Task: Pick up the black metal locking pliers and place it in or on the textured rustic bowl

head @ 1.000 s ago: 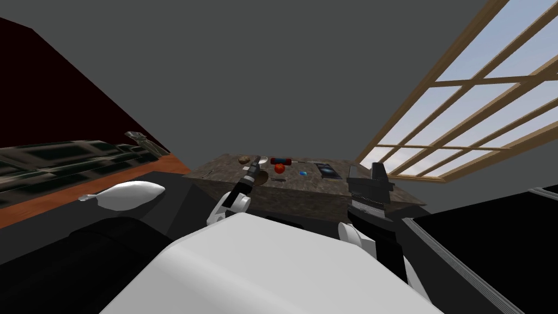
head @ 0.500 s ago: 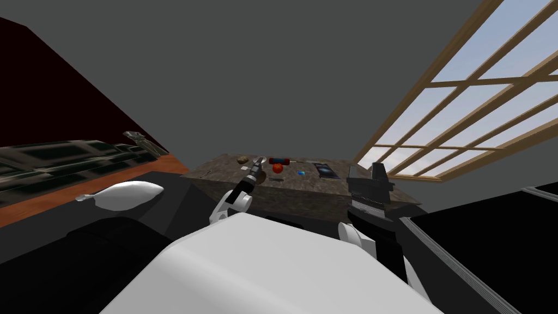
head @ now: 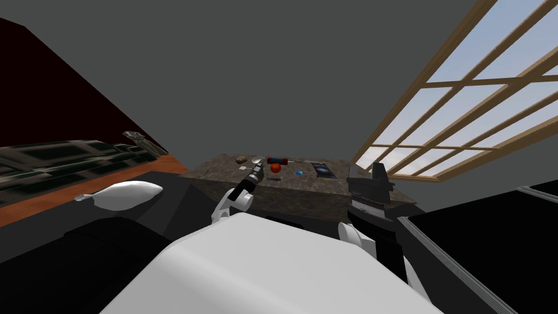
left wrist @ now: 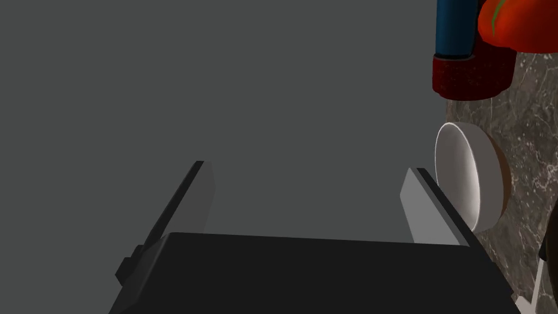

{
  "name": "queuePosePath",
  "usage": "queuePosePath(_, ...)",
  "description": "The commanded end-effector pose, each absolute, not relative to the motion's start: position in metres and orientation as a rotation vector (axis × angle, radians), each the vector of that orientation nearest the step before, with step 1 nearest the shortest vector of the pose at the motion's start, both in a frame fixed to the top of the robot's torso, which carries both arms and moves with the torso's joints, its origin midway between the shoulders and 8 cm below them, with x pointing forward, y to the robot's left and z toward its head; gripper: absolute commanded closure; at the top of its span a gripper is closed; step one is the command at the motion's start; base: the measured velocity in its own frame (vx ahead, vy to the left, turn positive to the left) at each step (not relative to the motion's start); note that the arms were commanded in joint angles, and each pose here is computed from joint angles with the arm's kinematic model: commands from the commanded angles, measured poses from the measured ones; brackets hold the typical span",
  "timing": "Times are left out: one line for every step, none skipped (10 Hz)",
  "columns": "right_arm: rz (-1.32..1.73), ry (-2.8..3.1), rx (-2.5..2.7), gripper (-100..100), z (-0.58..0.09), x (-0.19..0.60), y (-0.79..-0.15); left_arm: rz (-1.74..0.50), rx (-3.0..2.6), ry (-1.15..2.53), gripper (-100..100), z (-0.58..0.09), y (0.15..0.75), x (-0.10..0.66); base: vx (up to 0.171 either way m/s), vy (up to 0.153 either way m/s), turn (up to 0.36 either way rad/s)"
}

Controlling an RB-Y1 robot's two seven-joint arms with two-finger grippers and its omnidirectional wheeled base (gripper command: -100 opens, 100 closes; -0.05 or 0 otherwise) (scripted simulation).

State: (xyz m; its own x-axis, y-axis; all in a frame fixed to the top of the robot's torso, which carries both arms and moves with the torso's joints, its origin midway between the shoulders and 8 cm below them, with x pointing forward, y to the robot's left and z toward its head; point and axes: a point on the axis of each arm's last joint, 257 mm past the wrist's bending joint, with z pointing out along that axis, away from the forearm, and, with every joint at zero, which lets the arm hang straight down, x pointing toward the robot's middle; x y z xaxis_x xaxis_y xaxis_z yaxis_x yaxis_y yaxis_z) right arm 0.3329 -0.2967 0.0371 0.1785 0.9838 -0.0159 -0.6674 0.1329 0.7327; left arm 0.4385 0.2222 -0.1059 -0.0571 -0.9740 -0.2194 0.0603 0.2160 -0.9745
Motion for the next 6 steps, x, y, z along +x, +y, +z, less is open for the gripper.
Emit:
queuePosePath(1.3,0.582,0.672,0,0.037,0.333,-0.297,-1.115,-1.007,1.342,-100,-0.114,0.216,0.443,0.009,-0.066,0.004)
queuePosePath(1.3,0.582,0.672,0,0.037,0.333,-0.297,-1.098,-1.03,1.365,-100,-0.123,0.218,0.443,0.006,-0.056,0.003)
queuePosePath(1.3,0.582,0.672,0,0.037,0.333,-0.297,-1.095,-1.033,1.369,-100,-0.124,0.218,0.443,-0.001,-0.021,0.003)
queuePosePath(1.3,0.582,0.672,0,0.037,0.333,-0.297,-1.1,-1.052,1.387,-100,-0.127,0.213,0.447,0.008,-0.042,0.003)
queuePosePath(1.3,0.582,0.672,0,0.037,0.333,-0.297,-1.085,-1.071,1.407,-100,-0.134,0.214,0.447,0.007,-0.043,0.008)
queuePosePath(1.3,0.582,0.672,0,0.037,0.333,-0.297,-1.092,-1.086,1.421,-100,-0.136,0.209,0.45,0.001,-0.058,0.013)
